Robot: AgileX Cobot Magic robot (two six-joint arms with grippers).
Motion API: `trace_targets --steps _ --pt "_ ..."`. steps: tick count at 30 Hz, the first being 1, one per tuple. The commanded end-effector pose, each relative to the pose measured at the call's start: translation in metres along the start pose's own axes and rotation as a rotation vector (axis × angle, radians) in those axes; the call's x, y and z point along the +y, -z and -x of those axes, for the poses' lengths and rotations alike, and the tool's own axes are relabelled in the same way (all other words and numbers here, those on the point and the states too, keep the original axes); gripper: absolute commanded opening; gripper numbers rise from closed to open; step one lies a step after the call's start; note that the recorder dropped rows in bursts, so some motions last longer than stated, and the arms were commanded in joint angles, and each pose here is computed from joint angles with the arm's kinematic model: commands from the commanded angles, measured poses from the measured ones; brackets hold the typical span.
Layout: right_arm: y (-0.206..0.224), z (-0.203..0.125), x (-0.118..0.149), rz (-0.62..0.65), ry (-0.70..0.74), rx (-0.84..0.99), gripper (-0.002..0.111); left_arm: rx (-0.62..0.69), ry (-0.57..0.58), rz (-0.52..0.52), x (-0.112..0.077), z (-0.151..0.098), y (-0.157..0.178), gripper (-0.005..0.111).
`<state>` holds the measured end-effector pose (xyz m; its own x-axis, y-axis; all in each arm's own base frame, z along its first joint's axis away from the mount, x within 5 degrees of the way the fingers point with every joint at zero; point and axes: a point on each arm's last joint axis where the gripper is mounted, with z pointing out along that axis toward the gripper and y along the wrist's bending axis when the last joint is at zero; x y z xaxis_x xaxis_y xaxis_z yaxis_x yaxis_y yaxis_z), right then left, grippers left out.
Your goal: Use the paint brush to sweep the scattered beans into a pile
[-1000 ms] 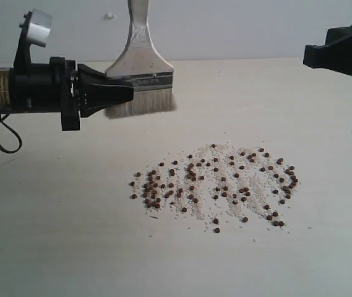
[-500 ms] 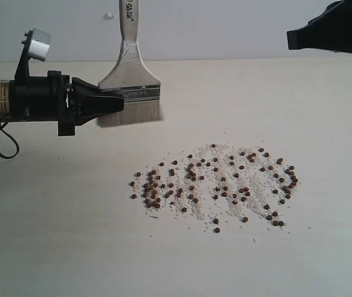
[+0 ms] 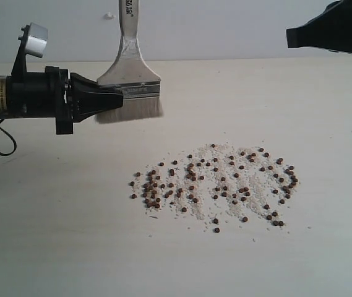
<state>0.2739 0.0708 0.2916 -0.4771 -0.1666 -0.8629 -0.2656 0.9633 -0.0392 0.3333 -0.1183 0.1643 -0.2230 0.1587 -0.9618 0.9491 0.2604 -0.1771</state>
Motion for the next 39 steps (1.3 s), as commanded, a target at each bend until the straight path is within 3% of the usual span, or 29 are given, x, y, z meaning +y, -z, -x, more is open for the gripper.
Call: trace_targets --steps 1,23,30,39 --pt "0.0 0.0021 -0.0009 -0.003 -0.003 -0.004 0.0 -0.014 -0.018 -0.013 -0.0021 0.007 0.0018 0.0" --pt "0.0 0.0021 -0.0009 -0.003 -0.005 -0.004 0.0 0.011 -0.04 -0.035 -0.0041 0.0046 0.0018 0.0" --pt "0.0 0.0021 -0.0009 -0.003 -0.005 -0.004 0.0 0.073 -0.061 -0.087 -0.0087 -0.0011 0.0023 0.0" --pt "0.0003 0.0094 -0.0008 -0.001 -0.028 -0.085 0.0 0.033 -0.048 -0.053 -0.0066 0.0013 0.0021 0.0"
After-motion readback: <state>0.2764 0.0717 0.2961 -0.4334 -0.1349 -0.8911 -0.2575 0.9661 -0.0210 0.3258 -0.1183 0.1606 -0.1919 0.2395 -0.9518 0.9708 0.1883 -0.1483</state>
